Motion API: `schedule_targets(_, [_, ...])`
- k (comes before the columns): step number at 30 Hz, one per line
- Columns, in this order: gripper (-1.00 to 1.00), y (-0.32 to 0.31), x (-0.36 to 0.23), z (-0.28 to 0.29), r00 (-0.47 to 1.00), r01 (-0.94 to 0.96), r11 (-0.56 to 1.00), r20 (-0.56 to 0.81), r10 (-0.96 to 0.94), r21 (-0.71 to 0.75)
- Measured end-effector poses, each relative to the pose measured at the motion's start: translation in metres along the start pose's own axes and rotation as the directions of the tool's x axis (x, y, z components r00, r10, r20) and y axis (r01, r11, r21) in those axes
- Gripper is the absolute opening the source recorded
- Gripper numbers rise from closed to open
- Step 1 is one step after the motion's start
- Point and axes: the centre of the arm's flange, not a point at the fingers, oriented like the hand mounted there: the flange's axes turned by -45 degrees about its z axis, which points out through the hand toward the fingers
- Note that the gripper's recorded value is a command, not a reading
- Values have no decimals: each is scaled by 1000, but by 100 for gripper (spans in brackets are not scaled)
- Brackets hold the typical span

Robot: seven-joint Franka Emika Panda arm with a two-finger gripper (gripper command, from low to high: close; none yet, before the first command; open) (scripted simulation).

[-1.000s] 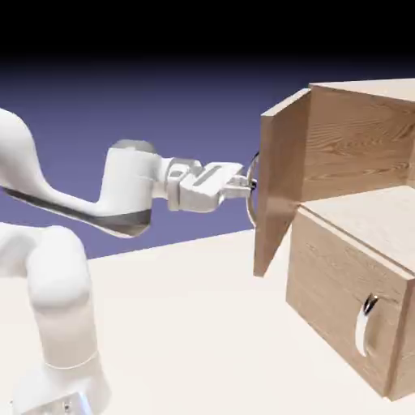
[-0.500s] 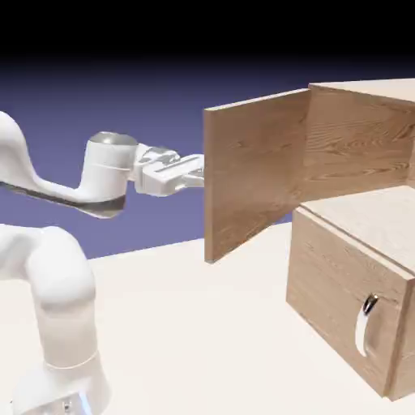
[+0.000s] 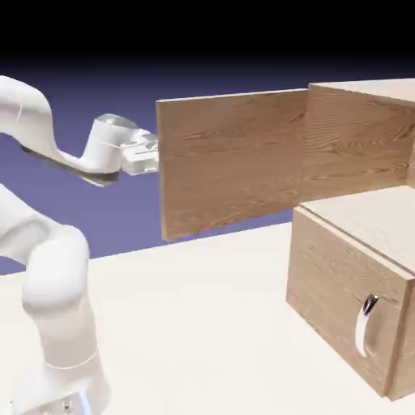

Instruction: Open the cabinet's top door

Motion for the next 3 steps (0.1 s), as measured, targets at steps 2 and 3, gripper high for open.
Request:
schedule_targets(2, [-100,-6,0,-12,1000,0,999,0,0,-37])
schedule_targets(3, [-100,-8,0,-18,1000,0,999,0,0,-54])
